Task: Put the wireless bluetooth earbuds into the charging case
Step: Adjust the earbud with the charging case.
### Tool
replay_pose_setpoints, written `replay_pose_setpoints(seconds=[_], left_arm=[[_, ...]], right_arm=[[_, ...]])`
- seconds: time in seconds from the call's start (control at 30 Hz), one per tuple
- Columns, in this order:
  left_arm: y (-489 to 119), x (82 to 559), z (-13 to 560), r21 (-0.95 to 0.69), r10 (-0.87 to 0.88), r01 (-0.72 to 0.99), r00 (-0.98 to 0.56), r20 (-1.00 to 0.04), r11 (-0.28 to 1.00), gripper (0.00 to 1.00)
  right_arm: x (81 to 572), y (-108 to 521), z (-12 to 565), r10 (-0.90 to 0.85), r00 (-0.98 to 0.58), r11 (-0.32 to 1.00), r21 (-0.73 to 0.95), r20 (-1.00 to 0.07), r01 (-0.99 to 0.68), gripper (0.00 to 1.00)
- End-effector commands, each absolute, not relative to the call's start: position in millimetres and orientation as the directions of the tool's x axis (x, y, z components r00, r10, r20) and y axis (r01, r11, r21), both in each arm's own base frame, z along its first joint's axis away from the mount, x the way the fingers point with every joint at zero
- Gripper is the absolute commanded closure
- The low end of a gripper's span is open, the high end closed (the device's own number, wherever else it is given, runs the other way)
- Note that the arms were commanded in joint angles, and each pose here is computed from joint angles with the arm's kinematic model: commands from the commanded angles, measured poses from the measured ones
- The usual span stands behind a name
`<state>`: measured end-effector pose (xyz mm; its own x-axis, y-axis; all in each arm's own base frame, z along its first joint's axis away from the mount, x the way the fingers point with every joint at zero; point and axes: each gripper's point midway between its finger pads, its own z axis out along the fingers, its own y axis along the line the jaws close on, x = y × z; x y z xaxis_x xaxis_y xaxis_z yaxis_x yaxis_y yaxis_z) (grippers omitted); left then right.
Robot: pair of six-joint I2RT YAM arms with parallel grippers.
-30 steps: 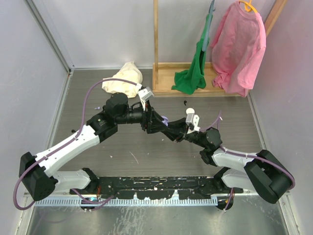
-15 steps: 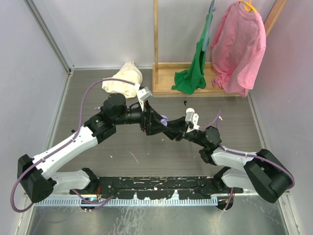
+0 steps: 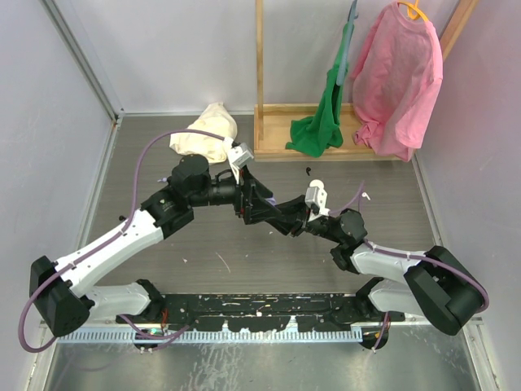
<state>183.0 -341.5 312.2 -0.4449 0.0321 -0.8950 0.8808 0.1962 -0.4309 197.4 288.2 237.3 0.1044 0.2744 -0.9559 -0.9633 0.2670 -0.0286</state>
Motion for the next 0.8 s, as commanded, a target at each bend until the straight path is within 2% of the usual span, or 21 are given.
replay_pose_setpoints(seconds=[0.0, 0.37, 0.57, 0.77], left_arm=[[-335, 186, 343, -0.351, -0.031, 0.911, -0.353, -0.935, 0.216, 0.24], [-289, 223, 315, -0.312, -0.013, 0.77, -0.368, -0.93, 0.556, 0.2], [-256, 252, 288, -0.28, -0.001, 0.618, -0.412, -0.911, 0.734, 0.19], [-219, 284, 257, -0.27, -0.025, 0.447, -0.481, -0.877, 0.853, 0.19]], right_arm=[[199, 288, 261, 0.322, 0.159, 0.281, -0.066, -0.933, -0.957, 0.99], [210, 279, 251, 0.303, 0.188, 0.372, -0.065, -0.934, -0.926, 0.99], [213, 273, 242, 0.269, 0.224, 0.412, -0.099, -0.937, -0.906, 0.99], [215, 265, 232, 0.219, 0.276, 0.457, -0.152, -0.936, -0.877, 0.99]])
